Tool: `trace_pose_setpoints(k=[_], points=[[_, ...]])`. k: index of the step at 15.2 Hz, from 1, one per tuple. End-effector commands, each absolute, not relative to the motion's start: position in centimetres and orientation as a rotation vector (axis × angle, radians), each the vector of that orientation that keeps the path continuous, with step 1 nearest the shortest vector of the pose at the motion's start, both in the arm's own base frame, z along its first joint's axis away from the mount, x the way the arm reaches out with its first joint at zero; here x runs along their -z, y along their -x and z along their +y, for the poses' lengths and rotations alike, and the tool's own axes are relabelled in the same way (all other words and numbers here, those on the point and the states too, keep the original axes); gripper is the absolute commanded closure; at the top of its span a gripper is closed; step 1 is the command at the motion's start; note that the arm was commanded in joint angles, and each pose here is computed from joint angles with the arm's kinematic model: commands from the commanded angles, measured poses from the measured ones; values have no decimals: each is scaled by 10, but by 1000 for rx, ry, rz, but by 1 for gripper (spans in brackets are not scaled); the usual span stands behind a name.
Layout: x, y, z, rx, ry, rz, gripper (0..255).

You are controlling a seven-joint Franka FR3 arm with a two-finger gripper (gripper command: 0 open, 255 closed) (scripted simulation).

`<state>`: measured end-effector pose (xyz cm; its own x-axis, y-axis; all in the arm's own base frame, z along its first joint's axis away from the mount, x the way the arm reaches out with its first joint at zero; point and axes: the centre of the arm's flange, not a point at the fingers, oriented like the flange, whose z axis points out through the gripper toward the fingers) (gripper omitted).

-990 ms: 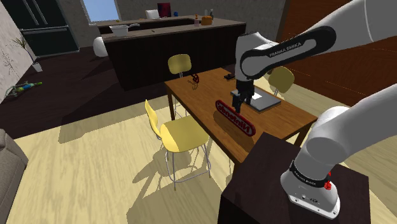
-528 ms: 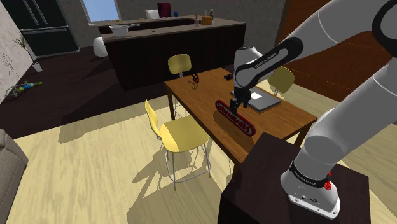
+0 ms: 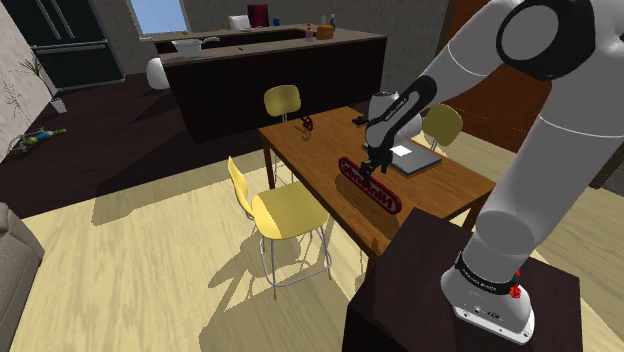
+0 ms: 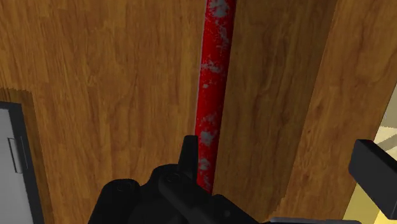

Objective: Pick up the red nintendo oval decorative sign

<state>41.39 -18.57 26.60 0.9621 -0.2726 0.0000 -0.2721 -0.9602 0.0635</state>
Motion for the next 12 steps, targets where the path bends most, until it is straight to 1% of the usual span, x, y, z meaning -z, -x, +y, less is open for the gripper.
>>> trace_pose_setpoints(k=[1,5,12], points=[[-247,-424,-203,-5,-3039,-457,0],[-213,-437,-237,-35,-3020,-522,0],[-176,-437,-237,-35,-3020,-522,0]])
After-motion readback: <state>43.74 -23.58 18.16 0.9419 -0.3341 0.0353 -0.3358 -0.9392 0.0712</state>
